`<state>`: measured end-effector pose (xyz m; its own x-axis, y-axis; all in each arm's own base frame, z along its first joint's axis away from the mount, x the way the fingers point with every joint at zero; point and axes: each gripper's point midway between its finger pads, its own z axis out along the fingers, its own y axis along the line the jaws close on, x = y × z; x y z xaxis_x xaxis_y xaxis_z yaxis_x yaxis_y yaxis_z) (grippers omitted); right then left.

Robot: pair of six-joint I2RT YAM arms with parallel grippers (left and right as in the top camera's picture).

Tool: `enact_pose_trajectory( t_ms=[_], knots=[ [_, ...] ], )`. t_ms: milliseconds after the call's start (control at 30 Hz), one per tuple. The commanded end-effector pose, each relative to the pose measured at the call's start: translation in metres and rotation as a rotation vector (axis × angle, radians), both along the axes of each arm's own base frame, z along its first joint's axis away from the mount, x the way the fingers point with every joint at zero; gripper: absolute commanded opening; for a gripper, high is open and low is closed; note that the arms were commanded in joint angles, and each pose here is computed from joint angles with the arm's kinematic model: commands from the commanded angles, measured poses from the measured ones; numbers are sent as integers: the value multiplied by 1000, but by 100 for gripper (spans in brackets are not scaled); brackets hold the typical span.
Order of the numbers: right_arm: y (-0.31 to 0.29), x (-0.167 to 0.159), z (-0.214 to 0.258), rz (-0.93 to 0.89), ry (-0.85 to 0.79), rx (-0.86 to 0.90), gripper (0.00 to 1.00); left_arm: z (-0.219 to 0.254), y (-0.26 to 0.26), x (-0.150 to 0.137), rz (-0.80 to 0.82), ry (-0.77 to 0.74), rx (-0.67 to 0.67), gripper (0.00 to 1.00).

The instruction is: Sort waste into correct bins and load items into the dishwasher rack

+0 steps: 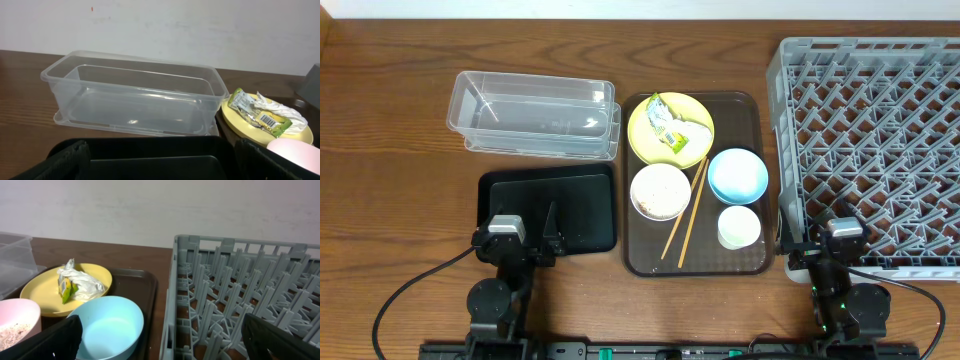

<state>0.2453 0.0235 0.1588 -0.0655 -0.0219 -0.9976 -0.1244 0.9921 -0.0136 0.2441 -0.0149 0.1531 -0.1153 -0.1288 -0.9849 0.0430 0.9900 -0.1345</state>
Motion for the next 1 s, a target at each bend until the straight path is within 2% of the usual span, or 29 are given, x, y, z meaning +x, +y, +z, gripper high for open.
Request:
enact_pose_trajectory(
  t_ms=[0, 533, 700, 833, 967],
  knots=[
    [-2, 0, 0, -5, -2, -14, 99, -16, 1, 0, 0, 43, 19, 94],
    [-4, 0, 0, -16, -2, -15, 99, -16, 1, 0, 0, 43, 19, 94],
    [-2, 0, 0, -13, 5, 65, 99, -17, 1, 0, 12, 52, -63, 94],
    [-3, -1, -1, -20, 21, 67, 99, -20, 1, -4, 17, 122, -81, 94],
    [-17, -2, -3, -107, 82, 98, 99, -10, 3, -10, 30, 226, -71, 94]
  ],
)
